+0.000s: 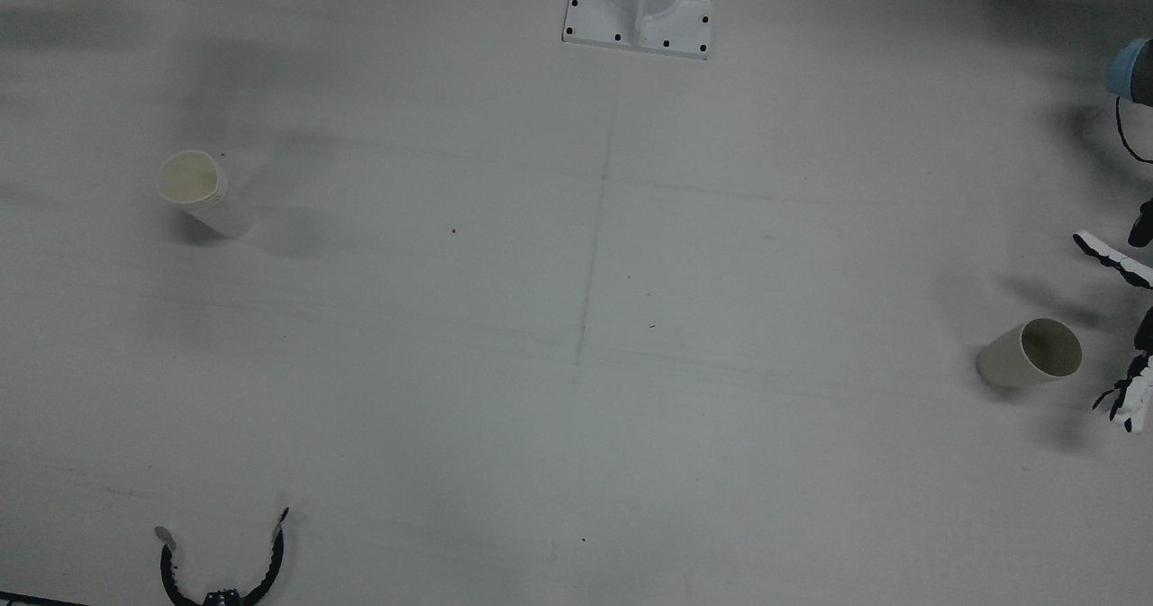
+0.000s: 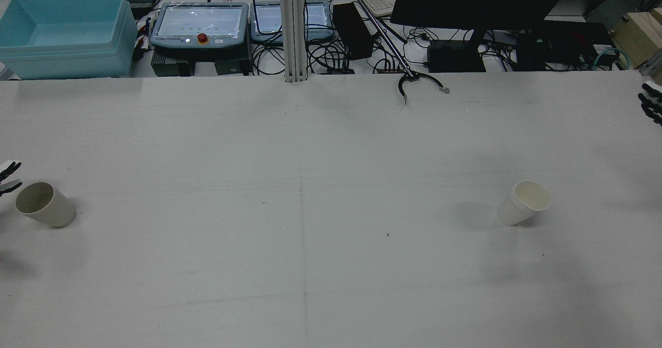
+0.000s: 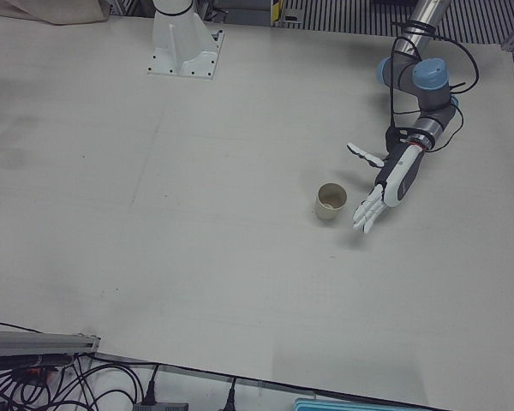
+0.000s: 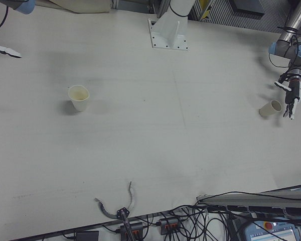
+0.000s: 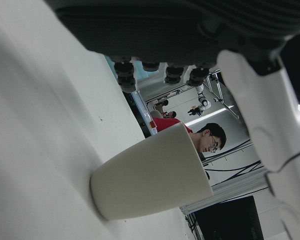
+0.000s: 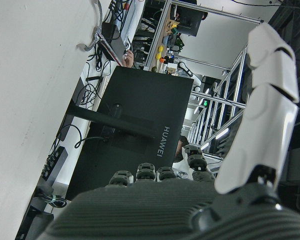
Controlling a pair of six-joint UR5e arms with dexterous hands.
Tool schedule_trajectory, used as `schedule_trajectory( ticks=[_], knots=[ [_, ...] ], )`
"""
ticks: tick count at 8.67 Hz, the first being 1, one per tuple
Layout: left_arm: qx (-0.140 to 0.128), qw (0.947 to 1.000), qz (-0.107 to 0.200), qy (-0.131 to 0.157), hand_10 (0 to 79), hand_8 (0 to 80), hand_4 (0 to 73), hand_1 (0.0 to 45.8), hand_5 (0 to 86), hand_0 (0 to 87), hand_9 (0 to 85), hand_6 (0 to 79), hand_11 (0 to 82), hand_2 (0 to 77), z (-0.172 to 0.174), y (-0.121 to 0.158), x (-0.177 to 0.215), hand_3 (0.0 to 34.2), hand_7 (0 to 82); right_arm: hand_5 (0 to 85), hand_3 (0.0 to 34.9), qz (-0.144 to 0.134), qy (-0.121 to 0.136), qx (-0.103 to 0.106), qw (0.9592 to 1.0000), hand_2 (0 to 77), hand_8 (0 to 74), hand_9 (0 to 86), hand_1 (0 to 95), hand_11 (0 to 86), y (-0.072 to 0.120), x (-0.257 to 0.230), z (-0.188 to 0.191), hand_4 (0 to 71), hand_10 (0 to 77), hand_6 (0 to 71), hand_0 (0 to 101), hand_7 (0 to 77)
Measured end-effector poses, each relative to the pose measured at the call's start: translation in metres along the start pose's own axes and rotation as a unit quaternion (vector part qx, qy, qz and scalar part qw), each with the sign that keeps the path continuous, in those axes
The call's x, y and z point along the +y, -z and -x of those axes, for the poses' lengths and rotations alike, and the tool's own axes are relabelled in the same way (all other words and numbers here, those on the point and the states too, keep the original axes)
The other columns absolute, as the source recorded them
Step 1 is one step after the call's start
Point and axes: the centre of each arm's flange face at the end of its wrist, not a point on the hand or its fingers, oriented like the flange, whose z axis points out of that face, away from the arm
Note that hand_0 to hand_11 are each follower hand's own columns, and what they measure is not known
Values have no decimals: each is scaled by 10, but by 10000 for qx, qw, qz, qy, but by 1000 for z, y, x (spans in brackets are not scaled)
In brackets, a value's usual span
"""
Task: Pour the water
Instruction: 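Close the left hand around the white paper cup beside it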
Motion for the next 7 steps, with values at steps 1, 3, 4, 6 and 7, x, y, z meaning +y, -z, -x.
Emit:
schedule_trajectory(
  ticks=[1,3,4,6,7],
  knots=[
    [-4,10000,3,-8,76,5,109,60,22,503,16,38,125,16,0,0,0,1,76,27,0,-15,1,-2,10000,180,44,54,191,38,2,-1,0,5,11,5,473,55],
    [-134,9999,-23,-64,71,5,109,60,22,504,16,38,131,22,10,-5,3,1,76,27,0,-44,2,-1,10000,196,38,65,196,33,6,-2,0,5,11,5,473,55],
    [-196,9998,-46,-90,87,5,120,65,22,504,16,55,147,16,18,-12,3,0,82,27,0,-54,3,-5,10000,196,38,65,196,38,7,-3,1,5,11,5,473,55],
    [-298,9995,-101,-100,71,5,98,82,11,504,16,16,147,22,33,-33,4,0,76,27,0,-57,-1,-29,10000,196,44,65,196,38,8,-2,3,5,11,5,475,55],
    [-334,9993,-120,-86,93,5,98,82,16,504,16,49,147,16,36,-39,5,0,76,27,0,-63,-26,-50,10000,196,44,65,196,38,9,-3,4,5,11,5,475,55]
  ],
)
